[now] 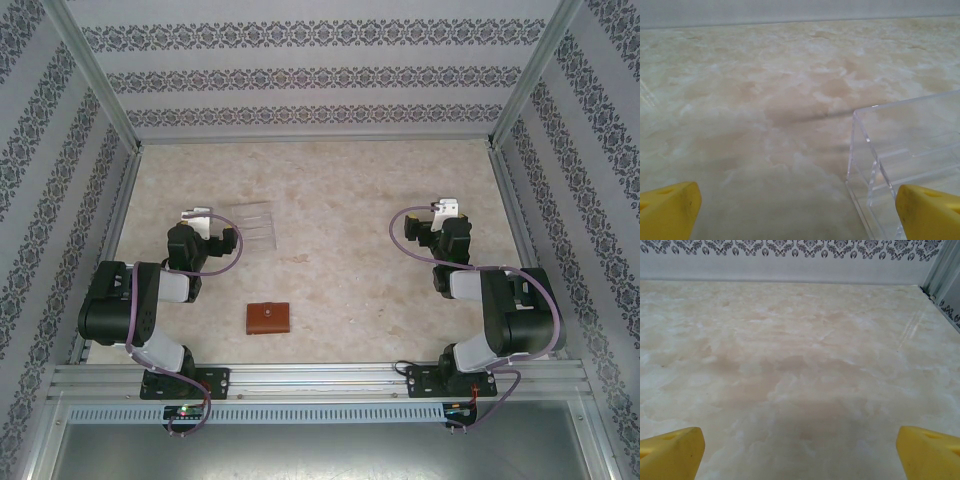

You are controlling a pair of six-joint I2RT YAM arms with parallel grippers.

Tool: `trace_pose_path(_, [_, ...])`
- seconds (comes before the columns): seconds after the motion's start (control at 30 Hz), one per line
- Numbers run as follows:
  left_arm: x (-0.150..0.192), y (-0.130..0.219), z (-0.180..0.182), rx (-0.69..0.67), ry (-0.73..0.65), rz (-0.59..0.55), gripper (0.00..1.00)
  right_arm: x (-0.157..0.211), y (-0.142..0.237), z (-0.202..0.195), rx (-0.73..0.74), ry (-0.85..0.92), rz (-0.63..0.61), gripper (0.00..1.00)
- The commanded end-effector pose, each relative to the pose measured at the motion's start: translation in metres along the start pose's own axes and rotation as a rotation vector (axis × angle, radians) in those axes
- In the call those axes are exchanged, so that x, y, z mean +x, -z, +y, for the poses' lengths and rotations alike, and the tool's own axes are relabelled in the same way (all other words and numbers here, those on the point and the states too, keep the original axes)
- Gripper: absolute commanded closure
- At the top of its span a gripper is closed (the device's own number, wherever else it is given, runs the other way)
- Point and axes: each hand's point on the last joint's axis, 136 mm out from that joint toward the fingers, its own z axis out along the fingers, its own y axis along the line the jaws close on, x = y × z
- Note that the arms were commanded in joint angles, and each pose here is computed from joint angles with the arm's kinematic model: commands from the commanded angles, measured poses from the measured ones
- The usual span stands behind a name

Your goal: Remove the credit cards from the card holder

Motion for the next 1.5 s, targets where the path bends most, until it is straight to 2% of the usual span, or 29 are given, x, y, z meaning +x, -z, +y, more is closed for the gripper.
trace_pose_path(0.0, [-0.007,-0.001,-0.001,0.008,-0.011,-0.029,0.00,-0.003,0.001,0.002,-0.013,-0.017,-0.021,0.02])
trace_pose_path(0.13, [-0.006,-0.003,0.014,-0.079,0.021,-0.010,0.00,-0.003,0.001,0.002,-0.012,-0.019,-0.024,0.02])
trace_pose_path(0.57, [-0.006,-0.003,0.015,-0.079,0.021,-0.013,0.00,-0.004,0.001,0.001,-0.006,-0.018,-0.026,0.02])
trace_pose_path(0.9, [-0.017,0.002,0.021,-0.121,0.027,-0.002,0.00,-0.026,0.009,0.001,0.028,0.011,0.069,0.02])
trace_pose_path(1.07, [-0.032,0.010,0.034,-0.220,0.043,0.015,0.00,-0.043,0.022,0.015,0.030,0.051,0.137,0.02])
trace_pose_path(1.27, [-0.048,0.021,0.045,-0.305,0.158,0.102,0.00,-0.058,0.038,0.048,-0.038,0.016,0.205,0.04])
trace_pose_path(1.47, [-0.045,0.019,0.032,-0.281,0.326,0.356,0.02,-0.053,0.045,0.070,-0.063,-0.056,0.313,0.06])
